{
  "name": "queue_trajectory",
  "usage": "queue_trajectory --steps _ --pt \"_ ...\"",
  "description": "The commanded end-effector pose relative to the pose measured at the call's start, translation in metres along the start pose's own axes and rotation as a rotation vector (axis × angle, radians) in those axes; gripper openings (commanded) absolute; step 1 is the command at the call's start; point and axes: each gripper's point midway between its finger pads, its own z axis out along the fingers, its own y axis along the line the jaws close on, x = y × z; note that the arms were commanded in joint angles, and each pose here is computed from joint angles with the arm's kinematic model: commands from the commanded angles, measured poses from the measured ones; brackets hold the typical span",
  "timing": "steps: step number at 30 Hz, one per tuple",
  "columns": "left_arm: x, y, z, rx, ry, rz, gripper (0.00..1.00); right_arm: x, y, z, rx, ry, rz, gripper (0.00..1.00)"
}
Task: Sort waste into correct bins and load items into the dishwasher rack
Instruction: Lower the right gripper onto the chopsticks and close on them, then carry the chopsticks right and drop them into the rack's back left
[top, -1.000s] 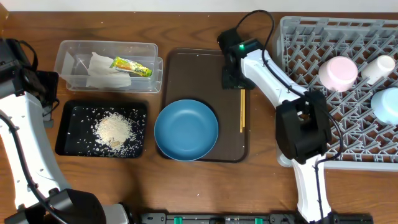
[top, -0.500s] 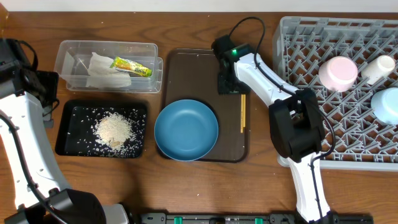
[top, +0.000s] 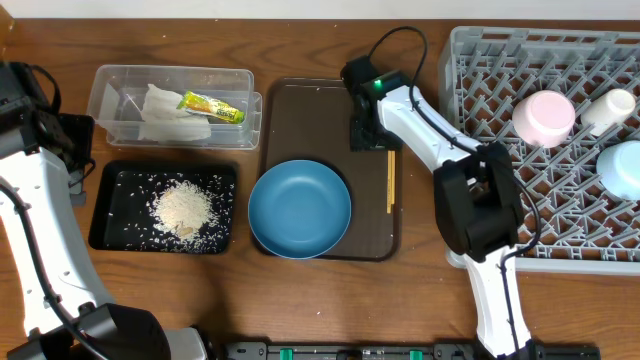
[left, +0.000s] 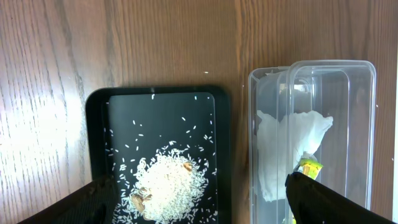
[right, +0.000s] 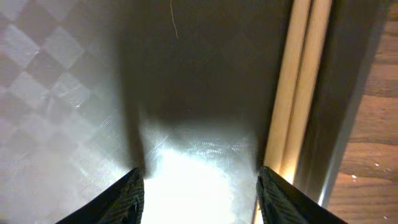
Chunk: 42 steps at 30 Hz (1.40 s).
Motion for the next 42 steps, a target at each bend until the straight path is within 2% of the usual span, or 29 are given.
queue_trajectory --steps 1,23,25,26,31,33,38,42 --pt "-0.002 0.001 0.001 -0.008 -0.004 -0.001 0.89 -0.007 -0.001 -0.029 -0.006 -0.055 0.007 0.58" --pt "-0.002 0.001 0.001 -0.008 -0.004 -0.001 0.89 0.012 -0.008 0.002 0.019 -0.014 0.01 0.58" --pt "-0.002 0.001 0.001 -0.008 -0.004 -0.001 0.89 0.012 -0.008 0.002 0.018 -0.015 0.01 0.54" --pt "-0.002 0.001 0.001 -0.008 -0.004 -0.001 0.89 0.012 -0.008 0.003 0.019 -0.015 0.01 0.49" --pt "-0.002 0.001 0.001 -0.008 -0.004 -0.001 0.88 0.015 -0.01 0.009 0.024 -0.015 0.01 0.12" --pt "-0.002 0.001 0.001 -0.008 -0.004 -0.001 0.89 0.018 -0.011 0.013 0.027 -0.01 0.008 0.03" --pt "-0.002 0.001 0.001 -0.008 -0.004 -0.001 0.89 0.014 -0.012 0.006 0.021 -0.019 0.006 0.01" --pt "-0.002 0.001 0.001 -0.008 -0.004 -0.001 0.89 -0.007 -0.017 -0.028 -0.008 -0.078 -0.023 0.01"
